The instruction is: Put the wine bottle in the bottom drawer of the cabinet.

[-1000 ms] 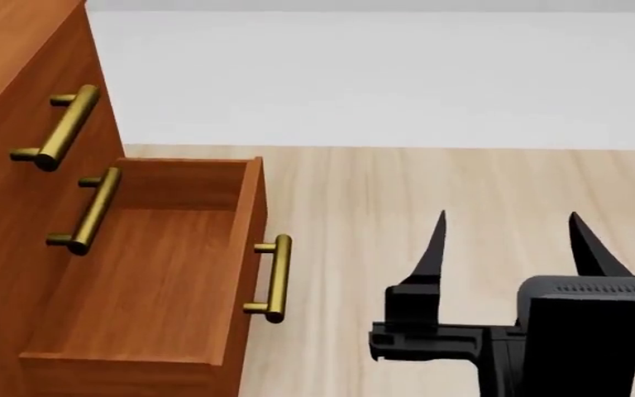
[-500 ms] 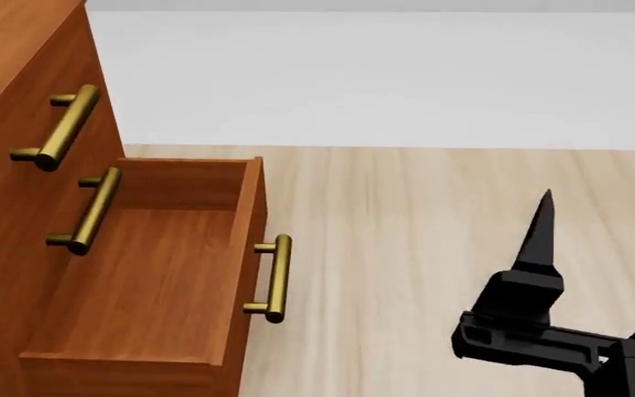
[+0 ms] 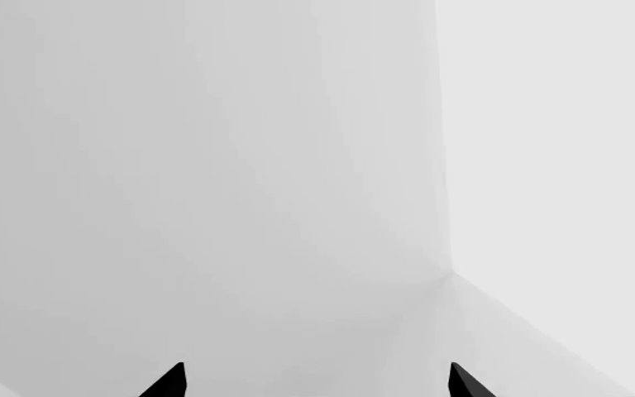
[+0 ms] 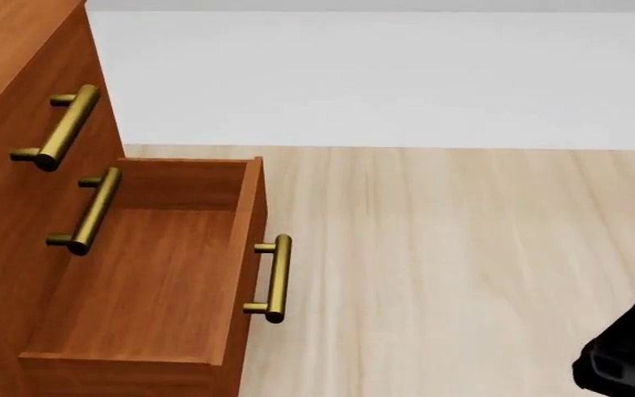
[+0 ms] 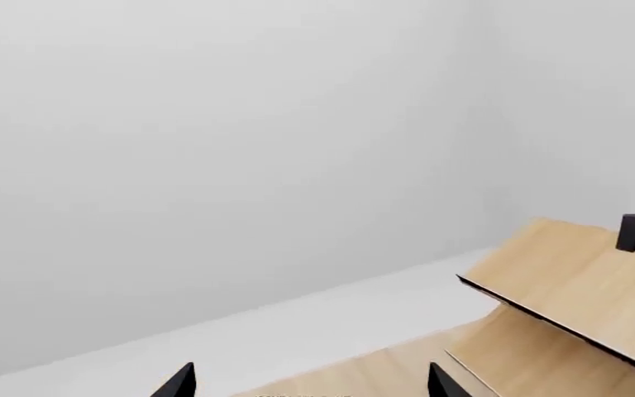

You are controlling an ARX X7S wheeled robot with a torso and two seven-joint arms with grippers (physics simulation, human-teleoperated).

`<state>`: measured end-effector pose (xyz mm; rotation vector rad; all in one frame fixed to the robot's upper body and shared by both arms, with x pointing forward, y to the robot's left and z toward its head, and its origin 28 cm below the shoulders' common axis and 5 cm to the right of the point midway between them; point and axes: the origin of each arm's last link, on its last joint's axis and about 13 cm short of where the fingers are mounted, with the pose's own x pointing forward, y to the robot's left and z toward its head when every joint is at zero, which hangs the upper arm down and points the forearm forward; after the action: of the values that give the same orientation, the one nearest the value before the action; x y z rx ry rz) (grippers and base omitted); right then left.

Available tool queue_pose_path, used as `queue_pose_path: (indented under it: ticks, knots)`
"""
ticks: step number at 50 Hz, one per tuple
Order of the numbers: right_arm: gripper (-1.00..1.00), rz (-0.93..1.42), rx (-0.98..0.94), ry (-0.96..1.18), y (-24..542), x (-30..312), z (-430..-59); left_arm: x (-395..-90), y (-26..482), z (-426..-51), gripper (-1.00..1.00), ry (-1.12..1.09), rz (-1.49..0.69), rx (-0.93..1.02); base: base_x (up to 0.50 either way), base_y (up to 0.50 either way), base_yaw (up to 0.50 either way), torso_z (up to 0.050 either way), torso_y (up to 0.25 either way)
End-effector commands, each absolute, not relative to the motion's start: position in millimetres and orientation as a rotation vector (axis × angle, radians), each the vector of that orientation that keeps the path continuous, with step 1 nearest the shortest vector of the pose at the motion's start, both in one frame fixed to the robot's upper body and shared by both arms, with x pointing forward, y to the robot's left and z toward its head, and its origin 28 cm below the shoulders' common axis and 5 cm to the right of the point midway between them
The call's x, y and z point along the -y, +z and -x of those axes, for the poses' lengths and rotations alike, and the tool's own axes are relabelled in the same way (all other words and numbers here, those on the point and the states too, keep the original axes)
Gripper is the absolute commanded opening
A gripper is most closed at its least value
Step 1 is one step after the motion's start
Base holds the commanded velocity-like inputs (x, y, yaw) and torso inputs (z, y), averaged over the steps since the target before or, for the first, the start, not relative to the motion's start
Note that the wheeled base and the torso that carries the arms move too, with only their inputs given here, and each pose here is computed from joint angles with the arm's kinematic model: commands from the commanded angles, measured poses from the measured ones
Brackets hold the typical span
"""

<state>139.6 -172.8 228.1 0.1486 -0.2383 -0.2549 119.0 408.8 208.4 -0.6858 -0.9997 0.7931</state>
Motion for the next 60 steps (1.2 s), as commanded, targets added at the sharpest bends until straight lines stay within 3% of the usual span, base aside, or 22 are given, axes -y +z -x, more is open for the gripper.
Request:
queue_pose_path:
  ticks: [1,23,60]
  knots:
    - [1.0,-0.143,0.218,-0.316,226.0,184.0,-130.1,-408.7,208.3,-119.1,1.0,0.792,0.685,0.999,0.0,0.0,0.0,0.0,0.0]
    - [1.0,-0.104,0.166,-0.453,212.9,208.2,-126.2,-408.8,208.3,-119.4,1.0,0.791,0.682,0.999,0.0,0.0,0.0,0.0,0.0]
    - [1.0,0.009,-0.002,-0.478,192.5,220.8,-142.9,-407.7,208.8,-120.6,1.0,0.787,0.67,0.976,0.0,0.0,0.0,0.0,0.0]
